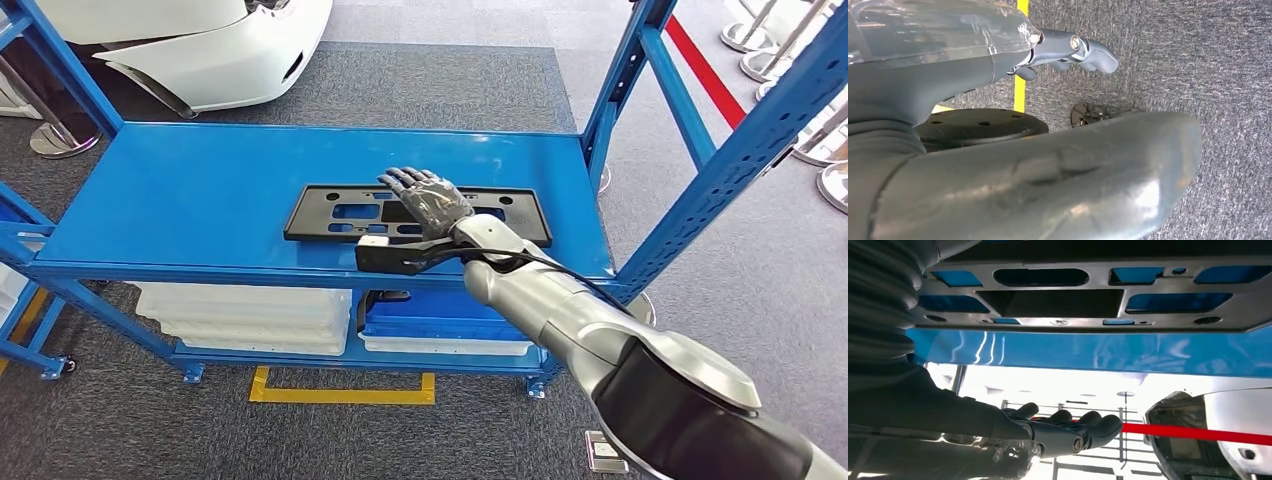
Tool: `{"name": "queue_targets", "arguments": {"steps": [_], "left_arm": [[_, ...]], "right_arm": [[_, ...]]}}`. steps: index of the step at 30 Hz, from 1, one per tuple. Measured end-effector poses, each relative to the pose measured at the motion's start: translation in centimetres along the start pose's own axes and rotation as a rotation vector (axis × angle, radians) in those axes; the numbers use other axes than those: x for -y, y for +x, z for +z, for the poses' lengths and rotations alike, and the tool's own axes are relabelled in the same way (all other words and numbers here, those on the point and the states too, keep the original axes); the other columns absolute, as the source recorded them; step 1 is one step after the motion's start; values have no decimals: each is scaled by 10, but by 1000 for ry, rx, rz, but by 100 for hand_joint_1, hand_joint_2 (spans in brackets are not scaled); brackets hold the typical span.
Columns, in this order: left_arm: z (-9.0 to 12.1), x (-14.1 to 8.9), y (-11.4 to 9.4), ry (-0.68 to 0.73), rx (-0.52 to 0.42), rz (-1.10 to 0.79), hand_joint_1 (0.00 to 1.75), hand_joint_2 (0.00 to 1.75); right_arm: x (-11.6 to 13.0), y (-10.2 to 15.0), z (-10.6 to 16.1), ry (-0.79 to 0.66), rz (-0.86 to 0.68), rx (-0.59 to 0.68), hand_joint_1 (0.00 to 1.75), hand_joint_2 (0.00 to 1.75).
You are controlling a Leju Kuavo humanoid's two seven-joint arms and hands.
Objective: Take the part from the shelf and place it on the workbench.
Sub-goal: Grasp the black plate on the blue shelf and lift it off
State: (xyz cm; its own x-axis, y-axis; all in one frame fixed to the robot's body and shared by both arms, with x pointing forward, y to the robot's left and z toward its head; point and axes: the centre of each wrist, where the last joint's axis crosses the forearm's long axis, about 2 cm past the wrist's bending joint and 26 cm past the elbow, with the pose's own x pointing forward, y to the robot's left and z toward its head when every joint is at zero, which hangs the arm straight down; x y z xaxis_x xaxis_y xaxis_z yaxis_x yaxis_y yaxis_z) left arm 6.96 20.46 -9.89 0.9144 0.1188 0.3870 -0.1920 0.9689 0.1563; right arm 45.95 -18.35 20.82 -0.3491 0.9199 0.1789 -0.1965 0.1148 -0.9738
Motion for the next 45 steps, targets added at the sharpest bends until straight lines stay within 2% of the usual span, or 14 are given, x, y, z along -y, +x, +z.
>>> {"name": "queue_targets", "arguments": {"steps": [7,15,23,31,45], "left_arm": [[0,0,0,-1,1,-2,0,0],[0,0,0,-1,-1,-6,0,0],[0,0,0,-1,-9,-7,0,0],[0,0,0,0,-17,-4,0,0],[0,0,0,5,-23,6,0,0]], "right_arm": [[-6,-12,4,-10,-125,-47,0,175],[-9,-23,8,8,-179,-94,0,175],[-15,-34,12,53,-194,-140,0,175],[-20,-41,15,179,-198,-188,0,175],[-23,-45,17,254,-122,-235,0,175]]}}
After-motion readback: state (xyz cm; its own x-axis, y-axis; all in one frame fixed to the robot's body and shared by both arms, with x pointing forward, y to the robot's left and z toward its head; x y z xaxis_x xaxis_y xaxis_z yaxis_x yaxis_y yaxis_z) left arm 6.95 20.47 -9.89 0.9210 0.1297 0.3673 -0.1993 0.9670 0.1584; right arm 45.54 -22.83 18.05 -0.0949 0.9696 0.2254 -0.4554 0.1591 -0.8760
